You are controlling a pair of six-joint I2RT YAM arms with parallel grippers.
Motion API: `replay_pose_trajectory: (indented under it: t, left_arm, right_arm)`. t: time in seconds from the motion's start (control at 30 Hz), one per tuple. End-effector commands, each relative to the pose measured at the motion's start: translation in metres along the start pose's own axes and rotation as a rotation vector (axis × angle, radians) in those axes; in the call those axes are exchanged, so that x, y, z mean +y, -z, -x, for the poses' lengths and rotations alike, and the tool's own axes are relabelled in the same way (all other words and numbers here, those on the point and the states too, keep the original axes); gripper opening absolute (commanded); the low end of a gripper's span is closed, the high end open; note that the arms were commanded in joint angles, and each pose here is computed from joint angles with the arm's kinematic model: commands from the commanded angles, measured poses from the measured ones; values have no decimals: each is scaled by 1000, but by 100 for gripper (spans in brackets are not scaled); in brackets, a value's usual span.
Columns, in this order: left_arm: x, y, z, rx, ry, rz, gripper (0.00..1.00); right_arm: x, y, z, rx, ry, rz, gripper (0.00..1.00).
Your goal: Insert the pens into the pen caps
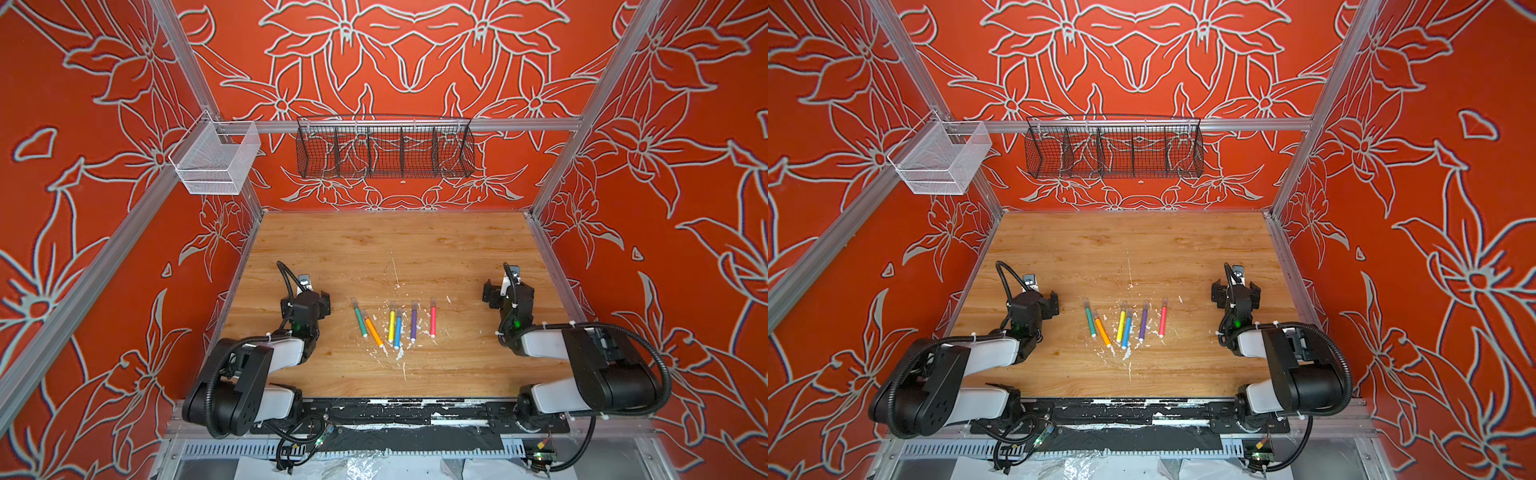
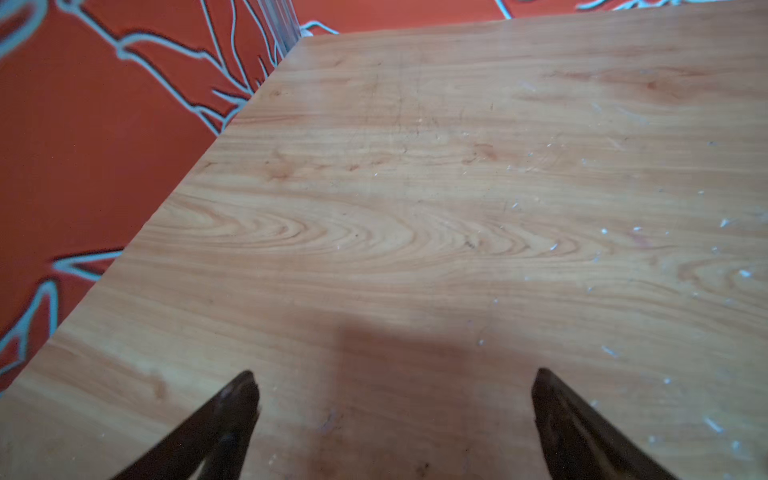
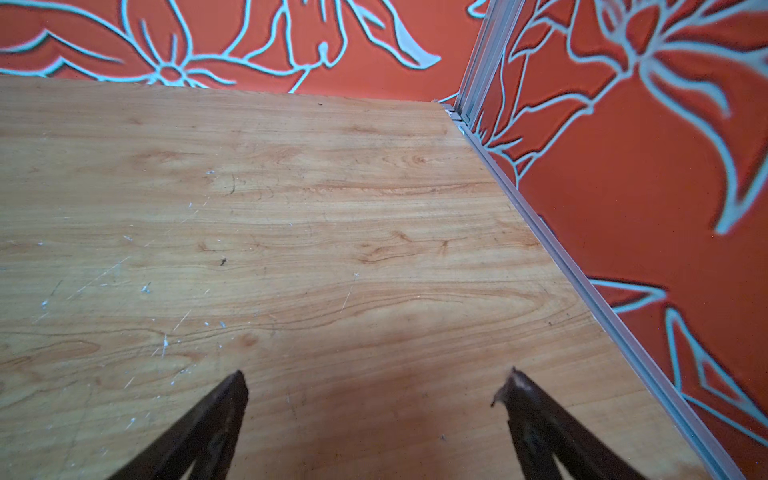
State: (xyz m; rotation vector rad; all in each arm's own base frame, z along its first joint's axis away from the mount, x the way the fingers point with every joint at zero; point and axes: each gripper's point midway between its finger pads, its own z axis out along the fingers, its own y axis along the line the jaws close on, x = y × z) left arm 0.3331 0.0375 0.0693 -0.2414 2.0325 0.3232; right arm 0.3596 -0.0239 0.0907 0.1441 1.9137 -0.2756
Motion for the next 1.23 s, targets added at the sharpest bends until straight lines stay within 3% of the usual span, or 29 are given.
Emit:
replay_pose_trajectory:
  t: [0.0, 0.43, 0.57, 0.6, 0.67, 0.77, 0.83, 0.9, 1.2]
  left_arm:
    - [-16, -11, 31, -77, 25, -94, 97]
    - [-10, -11, 32, -97, 66, -93, 97]
    - [-11, -11, 31, -92, 66, -95, 97]
    - [-10, -11, 32, -96, 65, -94, 97]
    - [-11, -11, 32, -91, 66, -96, 97]
    - [-11, -12, 31, -86, 68, -97, 97]
    - [-11, -12, 32, -89, 69, -96, 97]
    - [-11, -12, 31, -87, 67, -95, 97]
    - [-10, -15, 29, -65, 106, -158, 97]
  right_arm:
    - [3, -3, 10, -25, -9, 10, 97]
    - [3, -2, 10, -28, -8, 12, 97]
    - [10, 39, 10, -207, -8, 125, 97]
    - [-2, 36, 9, -214, -43, 54, 97]
    - [-6, 20, 13, -183, -42, -9, 97]
    - [-8, -1, 8, 0, -40, -42, 97]
    - [-9, -2, 11, -47, -49, -42, 97]
    - [-9, -2, 7, 7, -41, -42, 97]
    - [-8, -3, 10, -20, -43, -41, 97]
